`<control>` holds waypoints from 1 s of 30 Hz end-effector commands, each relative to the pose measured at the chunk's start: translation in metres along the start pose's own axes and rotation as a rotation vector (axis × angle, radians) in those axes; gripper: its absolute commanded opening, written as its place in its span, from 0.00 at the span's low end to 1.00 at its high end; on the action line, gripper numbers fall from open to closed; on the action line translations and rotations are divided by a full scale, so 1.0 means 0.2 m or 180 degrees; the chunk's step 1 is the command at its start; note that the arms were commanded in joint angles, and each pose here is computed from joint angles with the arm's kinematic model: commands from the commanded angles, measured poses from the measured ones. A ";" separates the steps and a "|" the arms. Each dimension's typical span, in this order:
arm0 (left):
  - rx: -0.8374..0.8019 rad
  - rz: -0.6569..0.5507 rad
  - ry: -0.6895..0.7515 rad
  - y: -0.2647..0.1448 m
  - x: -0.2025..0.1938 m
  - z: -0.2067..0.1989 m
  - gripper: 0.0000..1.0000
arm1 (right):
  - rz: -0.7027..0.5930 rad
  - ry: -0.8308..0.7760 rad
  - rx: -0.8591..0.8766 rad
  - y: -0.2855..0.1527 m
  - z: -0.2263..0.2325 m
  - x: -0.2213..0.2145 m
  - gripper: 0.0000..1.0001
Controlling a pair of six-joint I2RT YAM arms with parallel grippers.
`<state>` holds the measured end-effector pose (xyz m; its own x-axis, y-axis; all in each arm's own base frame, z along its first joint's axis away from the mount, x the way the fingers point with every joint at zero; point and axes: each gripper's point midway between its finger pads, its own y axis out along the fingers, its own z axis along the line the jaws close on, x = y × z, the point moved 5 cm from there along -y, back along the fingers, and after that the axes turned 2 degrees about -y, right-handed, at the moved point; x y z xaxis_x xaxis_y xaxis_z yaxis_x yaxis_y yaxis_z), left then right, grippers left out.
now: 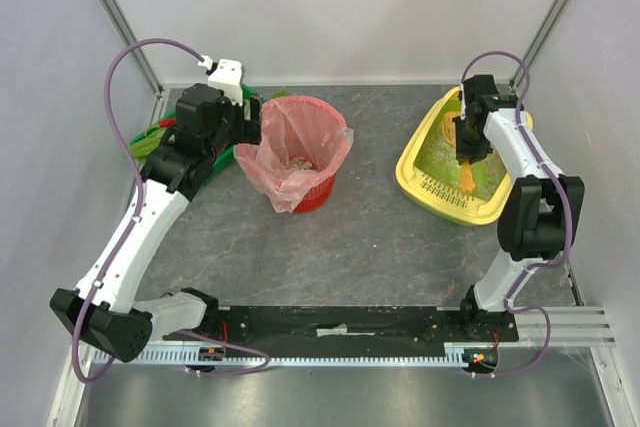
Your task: Clean the litter box
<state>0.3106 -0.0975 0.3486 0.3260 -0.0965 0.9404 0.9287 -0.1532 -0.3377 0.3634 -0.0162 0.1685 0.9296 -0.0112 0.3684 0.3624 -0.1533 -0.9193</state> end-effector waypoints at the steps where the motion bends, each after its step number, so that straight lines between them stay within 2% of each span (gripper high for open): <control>1: -0.0074 -0.0108 -0.0070 -0.03 0.10 -0.03 0.86 | -0.0074 0.0017 0.0044 -0.16 -0.06 0.00 0.00; 13: -0.0499 -0.0105 -0.0377 0.03 0.22 -0.21 0.86 | 0.0200 -0.0039 0.0293 -0.30 -0.04 -0.13 0.00; 17: -0.0528 -0.0109 -0.0352 0.01 0.21 -0.22 0.86 | 0.0406 -0.0009 0.0317 -0.28 -0.02 -0.16 0.00; 19: -0.0715 -0.0110 -0.0212 0.02 0.21 -0.25 0.86 | 0.0432 0.0018 0.0320 -0.28 -0.02 -0.16 0.00; 23: -0.1108 -0.0077 -0.0145 0.06 0.27 -0.34 0.87 | 0.0289 0.0053 0.0457 -0.33 0.00 -0.15 0.00; 27: -0.1512 -0.0092 -0.0424 0.09 0.39 -0.45 0.87 | 0.0012 -0.0111 0.0466 -0.38 -0.01 -0.13 0.00; 29: -0.1688 0.0144 -0.0513 0.15 0.35 -0.52 0.87 | -0.0131 -0.0124 0.0461 -0.40 -0.01 -0.14 0.00; 30: -0.1740 0.0139 -0.0618 0.14 0.41 -0.54 0.86 | -0.0165 -0.0112 0.0451 -0.40 -0.01 -0.15 0.00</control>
<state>0.3474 -0.1880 0.3906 0.3725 -0.0133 0.9279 0.7941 -0.5129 -0.3261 0.3131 -0.0087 0.2078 0.9581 -0.0095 0.2864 0.2860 -0.0296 -0.9578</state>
